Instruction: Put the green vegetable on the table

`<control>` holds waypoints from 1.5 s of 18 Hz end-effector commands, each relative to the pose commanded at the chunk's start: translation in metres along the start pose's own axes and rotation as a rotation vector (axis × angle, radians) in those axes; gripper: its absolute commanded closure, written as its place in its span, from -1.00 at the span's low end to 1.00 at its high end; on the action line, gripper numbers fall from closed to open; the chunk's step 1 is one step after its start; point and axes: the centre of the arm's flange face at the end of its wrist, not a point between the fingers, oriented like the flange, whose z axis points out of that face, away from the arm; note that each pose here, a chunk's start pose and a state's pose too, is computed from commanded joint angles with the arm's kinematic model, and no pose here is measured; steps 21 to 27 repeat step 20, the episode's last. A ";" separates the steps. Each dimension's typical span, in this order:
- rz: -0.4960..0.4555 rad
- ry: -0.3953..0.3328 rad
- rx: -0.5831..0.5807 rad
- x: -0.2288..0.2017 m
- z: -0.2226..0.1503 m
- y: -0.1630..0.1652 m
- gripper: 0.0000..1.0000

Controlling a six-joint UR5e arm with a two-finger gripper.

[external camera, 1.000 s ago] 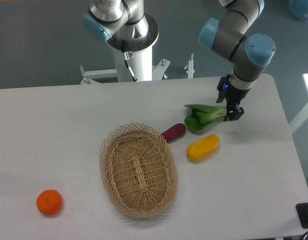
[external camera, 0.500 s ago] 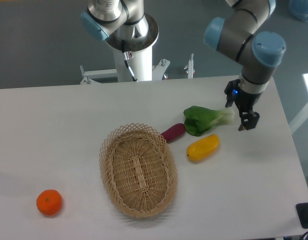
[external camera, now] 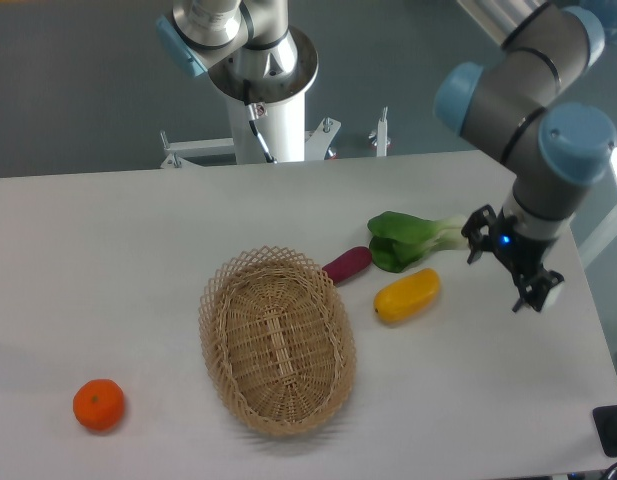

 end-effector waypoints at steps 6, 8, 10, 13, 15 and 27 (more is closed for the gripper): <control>-0.046 0.000 -0.029 -0.001 0.008 -0.014 -1.00; -0.036 0.004 -0.039 -0.001 0.014 -0.021 -1.00; -0.035 0.004 -0.048 -0.001 0.016 -0.025 -1.00; -0.039 0.005 -0.044 0.001 0.015 -0.026 -1.00; -0.031 0.009 -0.044 0.002 0.019 -0.032 -1.00; -0.020 0.011 -0.039 0.003 0.021 -0.035 -1.00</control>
